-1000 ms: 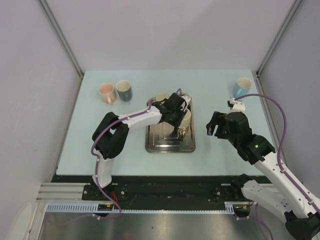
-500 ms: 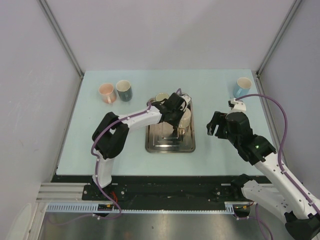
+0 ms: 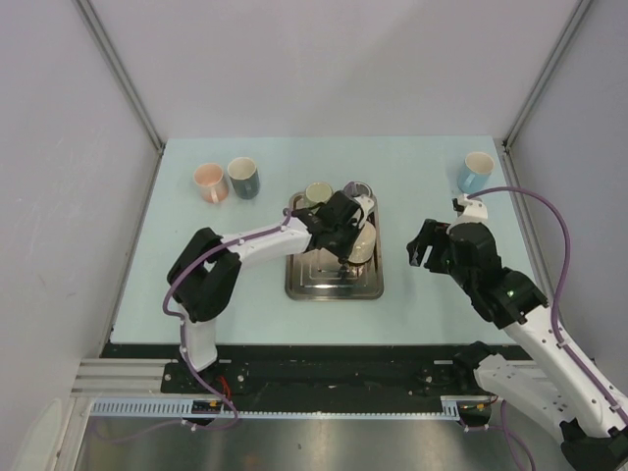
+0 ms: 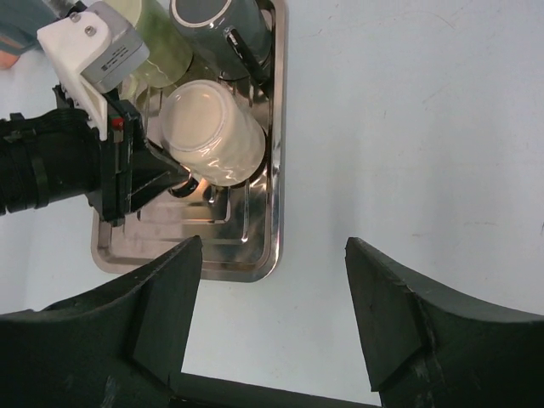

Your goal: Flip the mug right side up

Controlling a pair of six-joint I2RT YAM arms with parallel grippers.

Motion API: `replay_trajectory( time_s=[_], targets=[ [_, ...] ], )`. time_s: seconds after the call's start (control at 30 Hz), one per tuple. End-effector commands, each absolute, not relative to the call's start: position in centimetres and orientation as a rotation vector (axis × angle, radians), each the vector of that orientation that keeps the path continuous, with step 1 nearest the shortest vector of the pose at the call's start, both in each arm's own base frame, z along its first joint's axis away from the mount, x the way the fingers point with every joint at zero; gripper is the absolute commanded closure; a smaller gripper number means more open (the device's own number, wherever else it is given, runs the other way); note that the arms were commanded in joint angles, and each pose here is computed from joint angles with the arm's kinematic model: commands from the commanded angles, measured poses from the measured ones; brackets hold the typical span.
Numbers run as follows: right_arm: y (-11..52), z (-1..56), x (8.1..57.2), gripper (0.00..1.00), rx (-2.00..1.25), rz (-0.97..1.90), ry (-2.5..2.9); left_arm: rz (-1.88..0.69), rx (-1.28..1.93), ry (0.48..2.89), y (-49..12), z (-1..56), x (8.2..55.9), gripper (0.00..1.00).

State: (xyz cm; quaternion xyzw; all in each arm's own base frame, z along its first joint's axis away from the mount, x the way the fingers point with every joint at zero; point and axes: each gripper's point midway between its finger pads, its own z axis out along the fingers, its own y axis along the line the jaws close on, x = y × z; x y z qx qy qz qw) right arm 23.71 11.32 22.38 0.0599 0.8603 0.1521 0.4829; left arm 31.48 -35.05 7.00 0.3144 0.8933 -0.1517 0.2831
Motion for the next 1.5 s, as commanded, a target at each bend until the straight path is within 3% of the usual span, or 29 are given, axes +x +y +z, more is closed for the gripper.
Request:
replay_trajectory(
  time_s=[0.0, 0.37, 0.57, 0.63, 0.67, 0.73, 0.87, 1.07, 1.2, 1.47],
  targets=[
    [11.3, 22.5, 23.4, 0.27, 0.167, 0.393, 2.088, -0.504, 0.811, 2.21, -36.4, 13.4, 31.8, 1.0],
    [11.7, 22.2, 23.4, 0.28, 0.124, 0.386, 2.086, -0.601, 0.704, 2.106, -35.6, 18.5, 30.6, 1.0],
    [14.2, 26.4, 22.1, 0.27, 0.074, 0.619, 2.006, -0.964, 0.493, 1.996, -35.1, 24.8, 28.5, 1.0],
    [15.3, 27.5, 21.5, 0.26, 0.038, 0.714, 1.98, -1.169, 0.425, 1.857, -35.0, 28.8, 27.3, 1.0],
    [16.6, 28.0, 20.5, 0.26, -0.013, 0.815, 1.983, -1.252, 0.319, 1.895, -34.1, 27.3, 26.8, 1.0],
    [17.5, 29.2, 19.7, 0.26, -0.044, 0.906, 1.949, -1.386, 0.275, 1.753, -33.5, 30.4, 25.8, 1.0],
    [19.0, 31.7, 17.7, 0.25, -0.118, 1.081, 1.869, -1.625, 0.146, 1.649, -32.3, 31.2, 23.5, 1.0],
    [21.3, 34.7, 15.2, 0.23, -0.202, 1.35, 1.787, -1.93, 0.078, 1.298, -30.0, 36.5, 20.3, 1.0],
    [22.2, 34.7, 14.9, 0.23, -0.197, 1.444, 1.796, -2.022, 0.044, 1.19, -28.9, 37.6, 19.1, 1.0],
    [24.1, 33.7, 15.5, 0.26, -0.19, 1.472, 1.823, -1.943, 0.097, 1.196, -28.7, 38.0, 18.4, 1.0]
  ],
)
